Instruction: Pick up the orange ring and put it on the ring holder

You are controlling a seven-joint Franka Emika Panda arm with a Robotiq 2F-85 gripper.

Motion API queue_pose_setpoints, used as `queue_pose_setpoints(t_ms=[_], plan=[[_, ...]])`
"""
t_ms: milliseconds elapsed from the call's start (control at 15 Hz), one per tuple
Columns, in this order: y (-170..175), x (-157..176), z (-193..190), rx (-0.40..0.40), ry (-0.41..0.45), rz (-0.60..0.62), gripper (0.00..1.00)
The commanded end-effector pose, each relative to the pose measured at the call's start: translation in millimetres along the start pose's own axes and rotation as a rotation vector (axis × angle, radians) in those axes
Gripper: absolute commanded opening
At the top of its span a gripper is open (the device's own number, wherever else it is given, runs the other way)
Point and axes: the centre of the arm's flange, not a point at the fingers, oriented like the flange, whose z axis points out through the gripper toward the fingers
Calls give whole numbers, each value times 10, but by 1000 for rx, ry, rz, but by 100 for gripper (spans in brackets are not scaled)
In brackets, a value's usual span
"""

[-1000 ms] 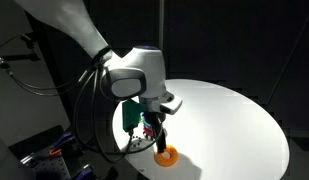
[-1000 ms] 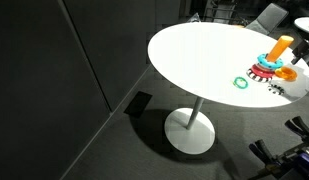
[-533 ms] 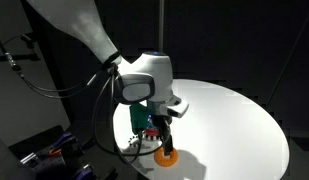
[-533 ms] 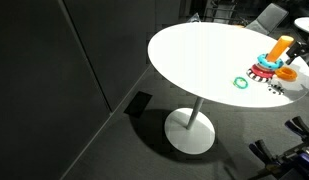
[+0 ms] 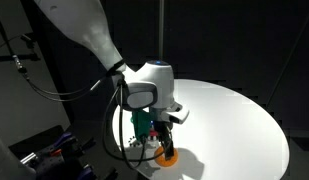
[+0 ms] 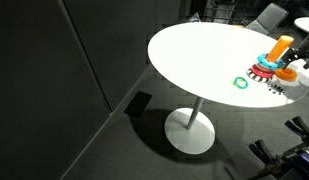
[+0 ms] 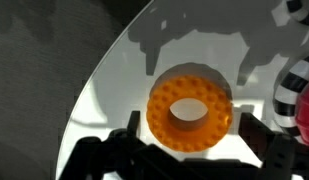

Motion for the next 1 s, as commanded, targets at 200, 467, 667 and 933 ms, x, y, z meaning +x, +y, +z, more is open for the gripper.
queue_pose_setpoints(t_ms=[200, 467, 667, 933], plan=[[-57, 63, 154, 9, -1, 3, 100], [-69, 43, 211, 4, -1, 1, 100], [-72, 34, 247, 0, 0, 2, 100], [-58, 13, 286, -3, -1, 7, 100]])
